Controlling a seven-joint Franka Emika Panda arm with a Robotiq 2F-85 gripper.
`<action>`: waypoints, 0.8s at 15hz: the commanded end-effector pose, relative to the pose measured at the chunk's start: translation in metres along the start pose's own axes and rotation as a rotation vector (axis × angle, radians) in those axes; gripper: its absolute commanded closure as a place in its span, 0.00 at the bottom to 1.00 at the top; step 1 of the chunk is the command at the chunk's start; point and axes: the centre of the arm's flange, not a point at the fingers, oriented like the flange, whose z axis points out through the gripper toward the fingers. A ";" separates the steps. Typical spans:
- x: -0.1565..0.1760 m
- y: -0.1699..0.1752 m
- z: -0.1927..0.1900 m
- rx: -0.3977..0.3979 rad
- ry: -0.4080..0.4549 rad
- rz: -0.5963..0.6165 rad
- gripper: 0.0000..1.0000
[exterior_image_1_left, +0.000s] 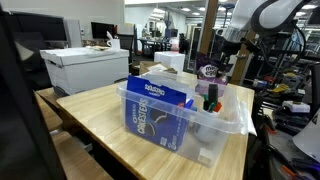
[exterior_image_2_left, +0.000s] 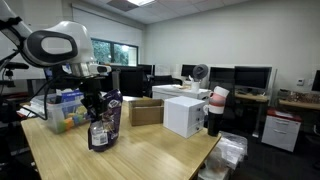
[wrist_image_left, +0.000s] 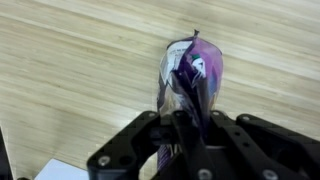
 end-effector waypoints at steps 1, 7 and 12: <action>-0.016 -0.005 0.014 -0.046 0.014 0.012 0.95; -0.011 -0.003 0.010 -0.004 -0.028 0.049 0.46; 0.003 -0.011 -0.014 0.014 -0.025 0.070 0.19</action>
